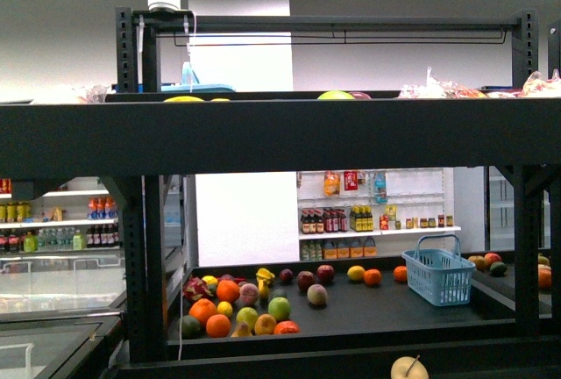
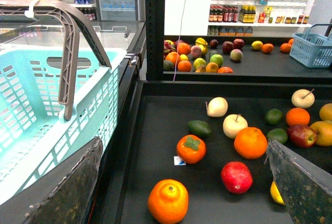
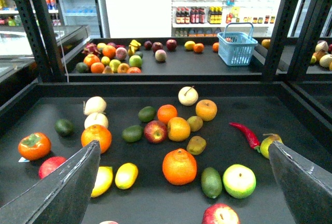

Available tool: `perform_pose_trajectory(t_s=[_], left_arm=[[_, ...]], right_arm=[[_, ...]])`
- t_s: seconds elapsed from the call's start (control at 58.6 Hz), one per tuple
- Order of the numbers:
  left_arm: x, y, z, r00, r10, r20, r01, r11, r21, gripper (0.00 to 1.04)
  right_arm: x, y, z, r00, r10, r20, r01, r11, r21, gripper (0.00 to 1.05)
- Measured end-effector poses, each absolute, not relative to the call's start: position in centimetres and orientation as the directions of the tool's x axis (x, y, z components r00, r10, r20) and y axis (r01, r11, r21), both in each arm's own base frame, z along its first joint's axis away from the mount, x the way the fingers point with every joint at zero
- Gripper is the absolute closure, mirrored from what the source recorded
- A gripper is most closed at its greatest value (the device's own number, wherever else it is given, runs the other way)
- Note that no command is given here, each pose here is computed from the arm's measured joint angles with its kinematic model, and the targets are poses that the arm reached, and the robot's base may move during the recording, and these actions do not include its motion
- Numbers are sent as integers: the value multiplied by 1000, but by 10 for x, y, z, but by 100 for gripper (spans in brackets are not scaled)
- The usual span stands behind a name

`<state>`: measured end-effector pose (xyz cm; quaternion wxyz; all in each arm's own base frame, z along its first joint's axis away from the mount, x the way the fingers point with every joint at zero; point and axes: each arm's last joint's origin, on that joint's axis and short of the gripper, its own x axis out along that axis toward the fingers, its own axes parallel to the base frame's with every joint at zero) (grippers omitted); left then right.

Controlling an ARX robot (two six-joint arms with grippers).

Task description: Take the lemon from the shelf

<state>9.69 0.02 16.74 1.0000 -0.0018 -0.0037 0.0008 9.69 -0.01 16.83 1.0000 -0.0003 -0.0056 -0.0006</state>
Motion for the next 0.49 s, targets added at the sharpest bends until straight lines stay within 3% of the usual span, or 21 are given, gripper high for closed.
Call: perform_pose_trajectory(t_s=[0.085,0.171,0.495], left_arm=[[97,0,167,1000,1,6,-1,1000,-4,8],[105,2,169,988,-45,-150,10,975,-223,8],[169,71,253,986,52,-160,-149,711,-687,8]], right_arm=[[97,0,168,1000,-1,11,1,1000,-1,7],[97,0,168,1000,0,11,0,1000,-1,7],[97,0,168,1000,-1,11,1,1000,-1,7]])
